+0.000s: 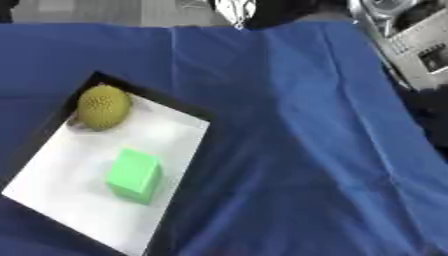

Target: Pick up objects on the table and place them in the box.

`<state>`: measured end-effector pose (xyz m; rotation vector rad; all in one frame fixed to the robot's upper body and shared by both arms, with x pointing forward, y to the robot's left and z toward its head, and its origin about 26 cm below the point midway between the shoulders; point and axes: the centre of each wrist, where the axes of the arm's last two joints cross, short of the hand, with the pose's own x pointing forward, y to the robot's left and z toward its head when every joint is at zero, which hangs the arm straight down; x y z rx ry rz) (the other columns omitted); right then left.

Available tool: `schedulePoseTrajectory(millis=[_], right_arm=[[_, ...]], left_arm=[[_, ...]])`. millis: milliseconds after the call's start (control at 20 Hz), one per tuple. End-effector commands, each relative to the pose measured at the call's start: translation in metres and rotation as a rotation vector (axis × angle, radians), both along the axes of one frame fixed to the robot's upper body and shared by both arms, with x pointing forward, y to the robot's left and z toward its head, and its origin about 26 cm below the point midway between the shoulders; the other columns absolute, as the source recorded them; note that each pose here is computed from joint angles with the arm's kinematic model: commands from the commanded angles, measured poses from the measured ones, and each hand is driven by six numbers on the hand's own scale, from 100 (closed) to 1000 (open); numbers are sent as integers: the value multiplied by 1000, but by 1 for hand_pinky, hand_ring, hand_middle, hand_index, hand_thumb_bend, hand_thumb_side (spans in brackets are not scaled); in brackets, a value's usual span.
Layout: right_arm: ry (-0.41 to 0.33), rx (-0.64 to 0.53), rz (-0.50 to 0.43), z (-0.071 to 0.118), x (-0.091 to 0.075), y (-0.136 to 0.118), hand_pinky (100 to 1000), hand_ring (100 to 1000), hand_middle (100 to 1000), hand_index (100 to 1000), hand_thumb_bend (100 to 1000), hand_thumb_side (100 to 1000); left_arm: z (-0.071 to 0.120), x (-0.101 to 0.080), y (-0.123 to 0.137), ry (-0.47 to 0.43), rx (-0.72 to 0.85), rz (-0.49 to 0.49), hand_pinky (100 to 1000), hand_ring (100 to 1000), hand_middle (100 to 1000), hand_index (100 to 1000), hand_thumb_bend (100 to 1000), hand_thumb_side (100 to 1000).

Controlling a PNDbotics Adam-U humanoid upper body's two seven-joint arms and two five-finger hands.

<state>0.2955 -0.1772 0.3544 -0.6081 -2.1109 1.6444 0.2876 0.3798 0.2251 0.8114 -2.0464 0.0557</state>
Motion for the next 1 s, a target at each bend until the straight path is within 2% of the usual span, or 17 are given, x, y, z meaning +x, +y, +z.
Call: schedulePoseTrajectory(millis=[50, 350, 550, 650, 1000], right_arm=[[-3, -57, 73, 2, -8, 19, 787, 715, 530, 698, 100, 187], [31, -145, 180, -7, -13, 50, 778, 717, 533, 699, 100, 208], [115, -202, 209, -24, -13, 61, 784, 725, 534, 704, 100, 211], [177, -224, 199, -37, -6, 65, 788, 729, 539, 708, 100, 215], [287, -306, 161, -79, 22, 84, 807, 750, 563, 729, 100, 234]], left_arm=[[9, -3, 2, -12, 44, 2, 893, 799, 724, 837, 209, 731], [7, -5, 5, -2, 63, 18, 892, 800, 725, 837, 210, 729], [7, -5, 6, 0, 67, 19, 892, 800, 725, 837, 211, 730], [8, -5, 5, -4, 64, 15, 892, 800, 725, 837, 211, 731], [17, -2, -1, -25, 76, -14, 891, 800, 725, 837, 214, 721]])
